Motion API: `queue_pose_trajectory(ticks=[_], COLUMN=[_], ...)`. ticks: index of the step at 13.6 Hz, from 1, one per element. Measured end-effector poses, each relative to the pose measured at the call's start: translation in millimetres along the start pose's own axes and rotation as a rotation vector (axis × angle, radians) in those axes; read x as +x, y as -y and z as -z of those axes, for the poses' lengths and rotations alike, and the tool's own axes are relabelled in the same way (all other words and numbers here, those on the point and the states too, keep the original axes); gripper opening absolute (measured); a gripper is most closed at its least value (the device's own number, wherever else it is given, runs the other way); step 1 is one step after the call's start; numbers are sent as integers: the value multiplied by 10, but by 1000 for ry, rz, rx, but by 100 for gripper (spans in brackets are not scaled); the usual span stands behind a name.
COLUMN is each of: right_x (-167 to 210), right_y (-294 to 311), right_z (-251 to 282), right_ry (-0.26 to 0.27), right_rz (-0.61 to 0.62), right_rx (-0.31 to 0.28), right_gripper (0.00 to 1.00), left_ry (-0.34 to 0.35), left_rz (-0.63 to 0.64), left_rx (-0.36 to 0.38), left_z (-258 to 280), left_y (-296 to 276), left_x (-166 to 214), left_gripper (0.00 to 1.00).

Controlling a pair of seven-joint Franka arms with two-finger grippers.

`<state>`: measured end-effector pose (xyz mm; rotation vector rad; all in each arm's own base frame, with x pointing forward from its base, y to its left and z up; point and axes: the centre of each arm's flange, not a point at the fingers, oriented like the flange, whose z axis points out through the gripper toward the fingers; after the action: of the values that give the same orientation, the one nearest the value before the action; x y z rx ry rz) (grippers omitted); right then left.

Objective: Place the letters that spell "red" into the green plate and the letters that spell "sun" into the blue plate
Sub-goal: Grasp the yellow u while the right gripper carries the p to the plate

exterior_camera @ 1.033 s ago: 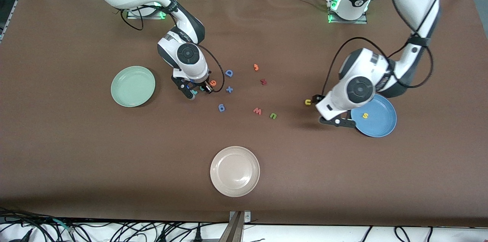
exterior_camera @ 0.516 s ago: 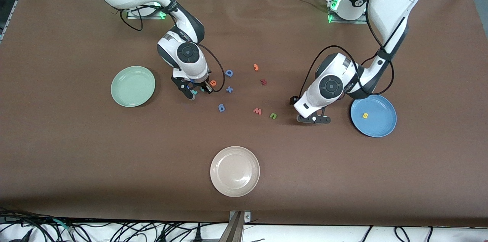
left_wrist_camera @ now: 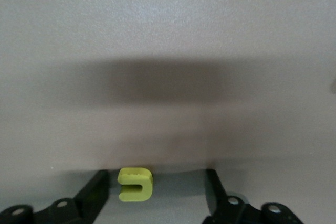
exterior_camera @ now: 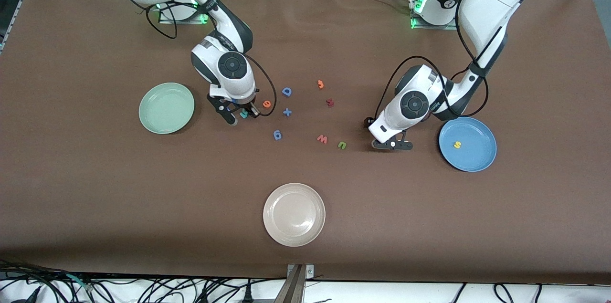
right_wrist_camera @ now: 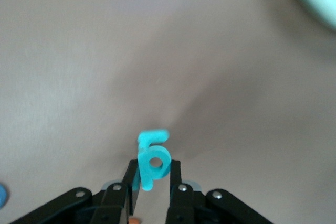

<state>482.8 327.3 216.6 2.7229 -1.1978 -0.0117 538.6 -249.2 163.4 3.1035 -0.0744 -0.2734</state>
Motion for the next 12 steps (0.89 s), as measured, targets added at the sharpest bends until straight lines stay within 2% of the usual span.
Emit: queue_pose_trajectory(ticks=[1,4,6,8,10,12], right_x=[79,361,780,1261,1627,1866], right_y=[-16,-100,-270,-520,-744,-936], right_z=[164,624,846,973,971,814], right_ry=[-5,43,93,134,154,176], right_rz=[5,70,132,192,248,306], right_rx=[-26,-80,-87,-94,-103,-121], right_gripper=[26,26,26,26,26,26], left_ry=[-1,-1,11,59,113,146], left_rz=[-3,-7,-3,10,12,-47], left_rx=[1,6,22,70,142,235], left_z=[15,44,95,248,621,978], left_y=[-14,-27,10,104,201,398], left_x=[-17,-60,-70,-67,-31,15], left_gripper=[65,33,28,28,27,27])
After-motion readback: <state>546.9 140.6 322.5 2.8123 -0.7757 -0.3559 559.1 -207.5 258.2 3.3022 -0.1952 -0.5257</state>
